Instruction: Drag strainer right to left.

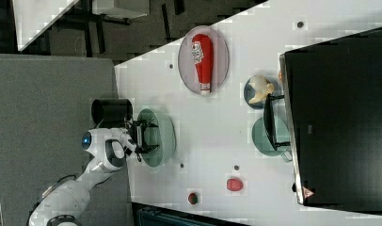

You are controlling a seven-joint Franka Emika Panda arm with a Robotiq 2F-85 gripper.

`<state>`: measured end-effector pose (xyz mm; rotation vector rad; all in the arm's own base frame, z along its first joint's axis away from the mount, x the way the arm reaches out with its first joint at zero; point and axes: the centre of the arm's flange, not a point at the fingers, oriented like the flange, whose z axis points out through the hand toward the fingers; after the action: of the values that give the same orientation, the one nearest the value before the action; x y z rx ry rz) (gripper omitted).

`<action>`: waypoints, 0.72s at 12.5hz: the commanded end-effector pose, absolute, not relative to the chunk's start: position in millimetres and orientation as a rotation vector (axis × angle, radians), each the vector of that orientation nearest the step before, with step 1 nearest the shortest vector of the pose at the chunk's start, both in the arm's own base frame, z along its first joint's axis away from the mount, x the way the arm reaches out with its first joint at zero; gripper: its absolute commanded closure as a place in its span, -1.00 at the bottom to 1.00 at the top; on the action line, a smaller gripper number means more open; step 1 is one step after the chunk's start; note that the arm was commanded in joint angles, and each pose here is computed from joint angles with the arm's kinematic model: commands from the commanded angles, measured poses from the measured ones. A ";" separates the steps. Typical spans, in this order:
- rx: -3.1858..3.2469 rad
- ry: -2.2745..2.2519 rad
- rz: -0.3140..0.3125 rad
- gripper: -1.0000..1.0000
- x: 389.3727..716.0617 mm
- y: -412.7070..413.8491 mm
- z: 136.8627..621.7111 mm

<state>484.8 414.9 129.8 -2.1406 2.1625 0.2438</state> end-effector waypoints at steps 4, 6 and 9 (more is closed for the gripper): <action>-2.248 2.037 0.203 -1.00 508.2 402.5 203.2; -2.388 1.868 0.184 -1.00 530.5 370.3 273.8; -2.538 1.614 0.134 -1.00 563.2 271.2 393.3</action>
<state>503.4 347.2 286.8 -2.6218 1.8013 0.2859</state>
